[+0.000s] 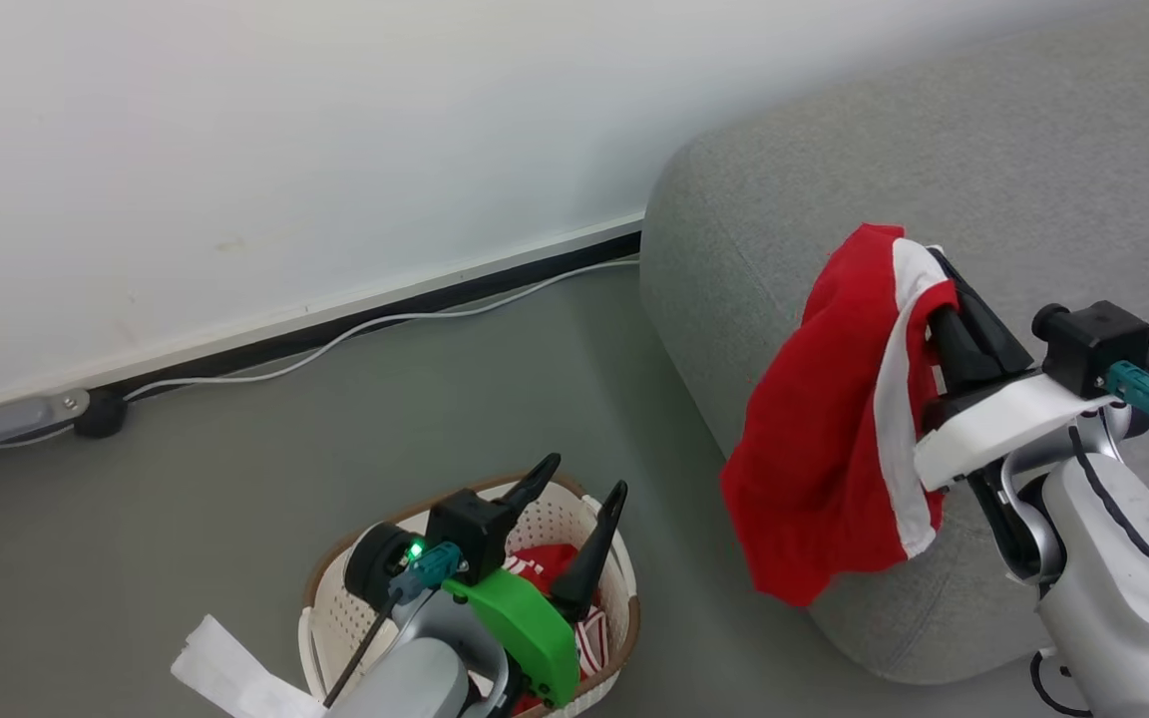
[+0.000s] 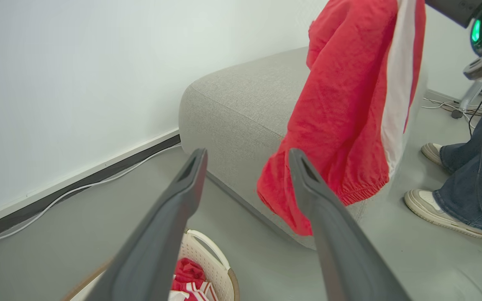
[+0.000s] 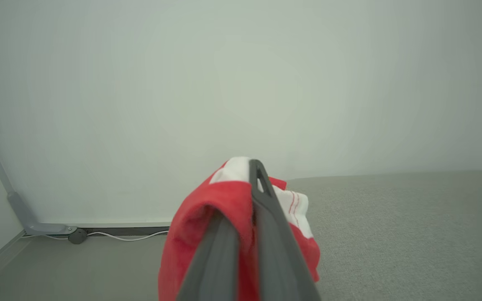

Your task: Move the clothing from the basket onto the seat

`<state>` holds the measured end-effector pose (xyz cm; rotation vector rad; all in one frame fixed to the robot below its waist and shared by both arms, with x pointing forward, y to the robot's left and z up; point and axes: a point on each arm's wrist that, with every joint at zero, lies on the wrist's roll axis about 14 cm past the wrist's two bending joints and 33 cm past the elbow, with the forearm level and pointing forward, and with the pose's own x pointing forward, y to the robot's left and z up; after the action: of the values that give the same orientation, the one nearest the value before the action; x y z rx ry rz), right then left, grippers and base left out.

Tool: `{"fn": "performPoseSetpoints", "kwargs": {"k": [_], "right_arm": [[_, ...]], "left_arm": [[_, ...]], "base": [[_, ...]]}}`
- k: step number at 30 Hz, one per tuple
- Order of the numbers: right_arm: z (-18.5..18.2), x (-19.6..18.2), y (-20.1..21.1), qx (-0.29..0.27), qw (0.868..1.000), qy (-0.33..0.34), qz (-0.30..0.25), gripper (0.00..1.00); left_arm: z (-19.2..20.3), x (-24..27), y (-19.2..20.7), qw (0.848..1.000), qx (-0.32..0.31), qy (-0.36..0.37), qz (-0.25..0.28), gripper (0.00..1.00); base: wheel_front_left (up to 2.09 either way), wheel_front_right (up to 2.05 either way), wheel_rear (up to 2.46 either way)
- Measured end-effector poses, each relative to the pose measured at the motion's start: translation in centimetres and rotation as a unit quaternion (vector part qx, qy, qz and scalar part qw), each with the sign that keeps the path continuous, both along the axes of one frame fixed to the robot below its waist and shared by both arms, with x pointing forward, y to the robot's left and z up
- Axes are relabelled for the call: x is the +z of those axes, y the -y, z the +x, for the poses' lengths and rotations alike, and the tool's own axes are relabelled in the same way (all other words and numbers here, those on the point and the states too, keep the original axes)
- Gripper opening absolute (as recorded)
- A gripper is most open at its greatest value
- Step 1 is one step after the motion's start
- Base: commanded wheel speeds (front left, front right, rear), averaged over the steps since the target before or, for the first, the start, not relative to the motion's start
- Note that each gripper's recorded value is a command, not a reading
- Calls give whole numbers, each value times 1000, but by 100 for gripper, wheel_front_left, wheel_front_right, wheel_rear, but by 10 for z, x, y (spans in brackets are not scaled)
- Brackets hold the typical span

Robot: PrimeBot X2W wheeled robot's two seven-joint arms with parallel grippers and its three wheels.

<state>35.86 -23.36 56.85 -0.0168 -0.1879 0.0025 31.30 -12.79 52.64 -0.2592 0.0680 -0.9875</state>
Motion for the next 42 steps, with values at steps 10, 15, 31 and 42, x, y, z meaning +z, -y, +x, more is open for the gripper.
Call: {"fn": "performPoseSetpoints", "kwargs": {"k": [10, 15, 31, 42], "right_arm": [[-19, 9, 33, -43, 999, 10, -13, 0], [-24, 12, 47, -61, 998, 9, -21, 0], [11, 35, 74, -78, 996, 11, -50, 0], [84, 130, 93, -86, 987, 97, -90, 0]], "left_arm": [[-11, -1, 20, 999, -38, -7, -8, 100], [-15, -2, 28, 998, -53, -10, -14, 100], [5, -18, 28, 998, -57, -23, -15, 100], [44, -21, 18, 999, -39, -9, -17, 100]], "base": [[0, 0, 0], [0, 0, 0], [0, 0, 0], [0, 0, 0]]}}
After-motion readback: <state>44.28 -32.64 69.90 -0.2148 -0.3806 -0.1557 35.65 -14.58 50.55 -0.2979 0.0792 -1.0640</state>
